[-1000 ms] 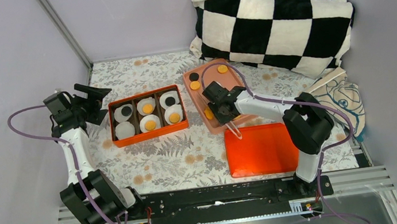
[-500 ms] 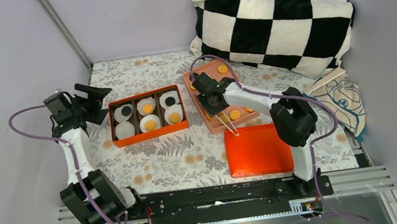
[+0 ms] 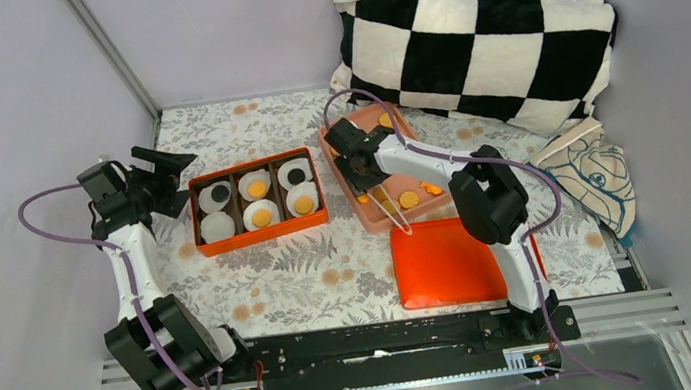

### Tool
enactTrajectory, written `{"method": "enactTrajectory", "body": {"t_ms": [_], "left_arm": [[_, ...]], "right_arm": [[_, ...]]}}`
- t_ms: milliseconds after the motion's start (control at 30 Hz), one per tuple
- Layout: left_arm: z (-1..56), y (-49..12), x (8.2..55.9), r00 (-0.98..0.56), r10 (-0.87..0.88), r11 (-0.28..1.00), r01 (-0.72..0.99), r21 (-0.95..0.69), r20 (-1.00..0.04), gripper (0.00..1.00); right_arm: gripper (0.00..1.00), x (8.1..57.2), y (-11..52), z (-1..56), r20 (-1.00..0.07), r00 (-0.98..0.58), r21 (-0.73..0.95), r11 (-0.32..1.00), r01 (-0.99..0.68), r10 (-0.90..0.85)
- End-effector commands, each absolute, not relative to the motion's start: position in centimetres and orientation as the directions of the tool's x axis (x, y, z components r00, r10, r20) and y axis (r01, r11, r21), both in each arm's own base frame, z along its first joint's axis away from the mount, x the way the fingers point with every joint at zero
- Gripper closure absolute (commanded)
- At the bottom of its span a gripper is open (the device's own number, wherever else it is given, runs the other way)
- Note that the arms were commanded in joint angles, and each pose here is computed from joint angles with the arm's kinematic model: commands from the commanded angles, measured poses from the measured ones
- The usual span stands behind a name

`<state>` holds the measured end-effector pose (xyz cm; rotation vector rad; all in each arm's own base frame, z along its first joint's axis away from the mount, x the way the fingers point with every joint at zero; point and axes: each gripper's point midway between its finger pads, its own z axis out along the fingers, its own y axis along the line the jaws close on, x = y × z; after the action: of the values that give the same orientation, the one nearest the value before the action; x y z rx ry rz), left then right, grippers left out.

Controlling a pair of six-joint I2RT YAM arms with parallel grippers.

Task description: Pack the cookies

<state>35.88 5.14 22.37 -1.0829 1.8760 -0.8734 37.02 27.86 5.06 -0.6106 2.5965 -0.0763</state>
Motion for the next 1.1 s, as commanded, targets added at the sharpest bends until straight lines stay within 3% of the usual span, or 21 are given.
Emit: {"method": "enactTrajectory", "body": {"t_ms": [0,200,400,667,933,1067], "left_arm": [[22.7,4.9,36.2,-0.337,-0.890,0.415,-0.318,-0.852,-0.308,0.01],[22.2,4.8,36.2,-0.341,-0.892,0.409,-0.325,-0.853,-0.298,0.01],[22.0,4.9,36.3,-0.341,-0.891,0.412,-0.329,-0.850,-0.300,0.01],[21.7,5.0,36.4,-0.345,-0.892,0.407,-0.334,-0.850,-0.292,0.01],[21.5,5.0,36.6,-0.349,-0.893,0.404,-0.339,-0.850,-0.286,0.01],[21.7,5.0,36.6,-0.344,-0.893,0.406,-0.336,-0.850,-0.290,0.01]], "right_arm": [[0.43,38.8,28.2,4.2,-0.430,-0.793,-0.155,0.900,-0.407,-0.433],[0.49,40.7,29.1,4.0,-0.432,-0.790,-0.152,0.898,-0.412,-0.436],[0.40,41.3,29.7,4.1,-0.447,-0.789,-0.130,0.903,-0.408,-0.421],[0.41,42.8,30.7,3.8,-0.449,-0.796,-0.090,0.906,-0.413,-0.407],[0.66,44.0,30.7,5.1,-0.492,-0.792,-0.077,0.924,-0.375,-0.362],[0.71,43.7,30.1,7.7,-0.540,-0.770,-0.073,0.930,-0.360,-0.340]]}}
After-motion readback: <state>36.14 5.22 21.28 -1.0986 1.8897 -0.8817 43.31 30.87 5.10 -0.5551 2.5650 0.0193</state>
